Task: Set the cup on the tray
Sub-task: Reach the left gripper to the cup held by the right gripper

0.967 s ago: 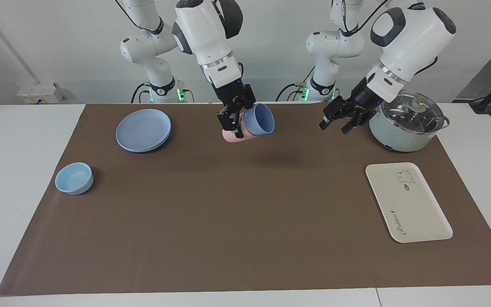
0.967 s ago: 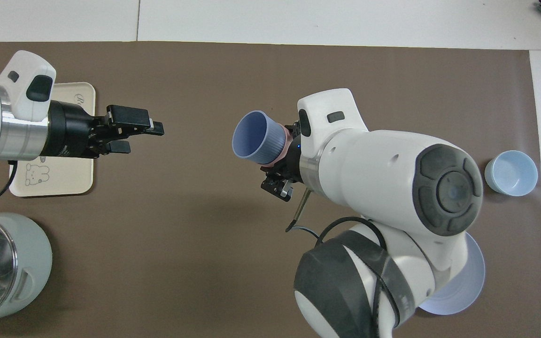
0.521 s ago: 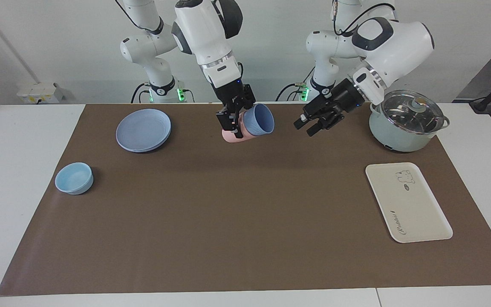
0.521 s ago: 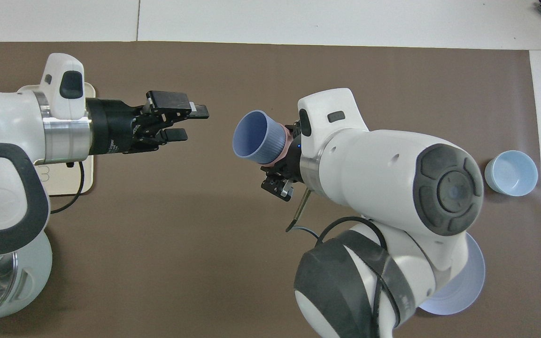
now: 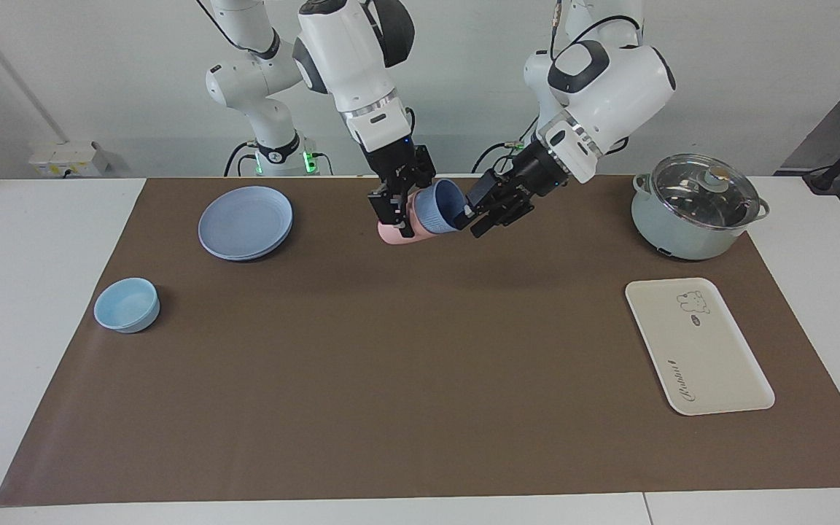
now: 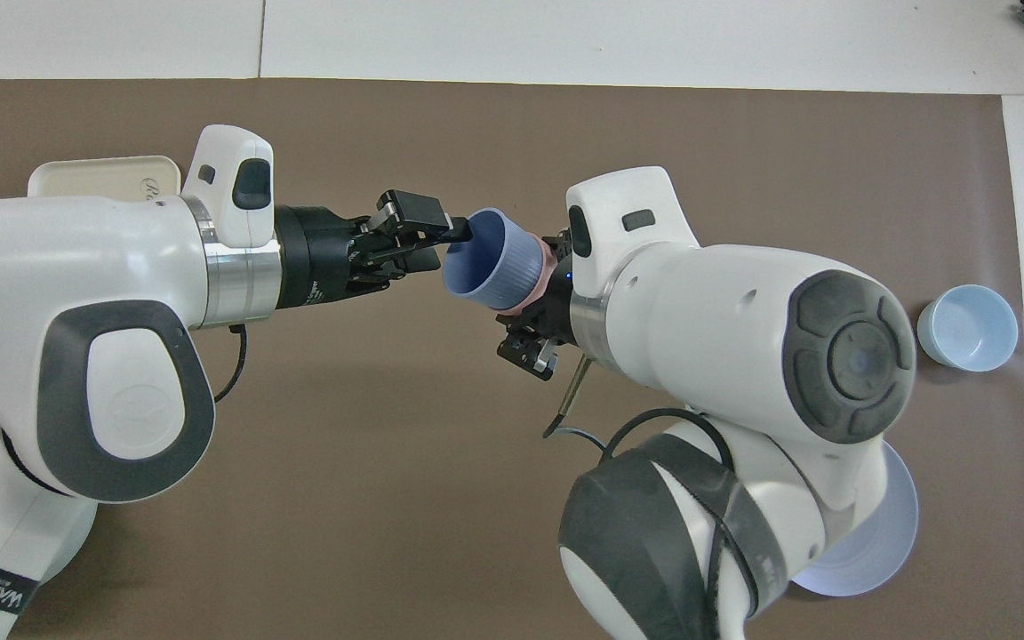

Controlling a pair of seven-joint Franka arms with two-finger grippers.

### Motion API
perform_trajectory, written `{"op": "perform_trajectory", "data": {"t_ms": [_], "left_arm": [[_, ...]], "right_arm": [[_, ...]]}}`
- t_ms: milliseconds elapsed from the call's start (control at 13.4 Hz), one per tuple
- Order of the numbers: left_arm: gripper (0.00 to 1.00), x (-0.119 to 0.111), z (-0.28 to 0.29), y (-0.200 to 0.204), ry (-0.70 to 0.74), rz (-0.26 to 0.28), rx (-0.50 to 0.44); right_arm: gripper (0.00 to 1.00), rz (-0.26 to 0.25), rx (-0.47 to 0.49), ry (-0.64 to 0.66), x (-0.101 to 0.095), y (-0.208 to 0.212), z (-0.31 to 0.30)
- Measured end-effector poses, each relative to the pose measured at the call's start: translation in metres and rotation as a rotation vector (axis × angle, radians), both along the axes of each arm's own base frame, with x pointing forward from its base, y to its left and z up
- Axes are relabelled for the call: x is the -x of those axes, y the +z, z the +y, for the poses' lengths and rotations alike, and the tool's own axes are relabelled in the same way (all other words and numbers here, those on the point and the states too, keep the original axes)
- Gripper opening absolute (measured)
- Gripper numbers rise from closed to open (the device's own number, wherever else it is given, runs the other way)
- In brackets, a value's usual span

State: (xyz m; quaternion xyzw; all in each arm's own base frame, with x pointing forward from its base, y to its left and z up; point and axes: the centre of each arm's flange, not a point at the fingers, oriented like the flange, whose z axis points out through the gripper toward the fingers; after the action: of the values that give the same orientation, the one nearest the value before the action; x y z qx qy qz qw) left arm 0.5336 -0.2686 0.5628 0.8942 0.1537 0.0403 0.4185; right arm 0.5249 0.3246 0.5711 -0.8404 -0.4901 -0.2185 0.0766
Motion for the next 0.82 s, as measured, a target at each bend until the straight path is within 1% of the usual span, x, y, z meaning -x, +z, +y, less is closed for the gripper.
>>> {"op": "perform_trajectory", "data": {"t_ms": [149,223,521,670,819], "left_arm": [[0.14,-0.0006,0.0015,-0.0005,0.001,0.001,-0.001],[0.11,-0.0006,0.0016,-0.0006,0.001,0.002,-0.001],[0.10,-0.0001,0.0014,-0.0012,-0.005,0.007,-0.001],[0.04,0.0013,0.0019,-0.0008,-0.027,0.022,-0.002],[0.04,-0.0010,0.0050,0.0045,-0.044,0.034,0.002]], "right_arm": [[0.84,0.003,0.000,-0.011,-0.0017,-0.0011,-0.0021],[0.84,0.004,-0.001,-0.016,-0.0024,-0.0011,-0.0032],[0.84,0.005,-0.001,-0.019,-0.0026,-0.0013,-0.0036],[0.84,0.005,0.001,-0.026,-0.0039,-0.0012,-0.0059],[0.84,0.001,-0.002,-0.024,-0.0026,0.0015,-0.0045]]}}
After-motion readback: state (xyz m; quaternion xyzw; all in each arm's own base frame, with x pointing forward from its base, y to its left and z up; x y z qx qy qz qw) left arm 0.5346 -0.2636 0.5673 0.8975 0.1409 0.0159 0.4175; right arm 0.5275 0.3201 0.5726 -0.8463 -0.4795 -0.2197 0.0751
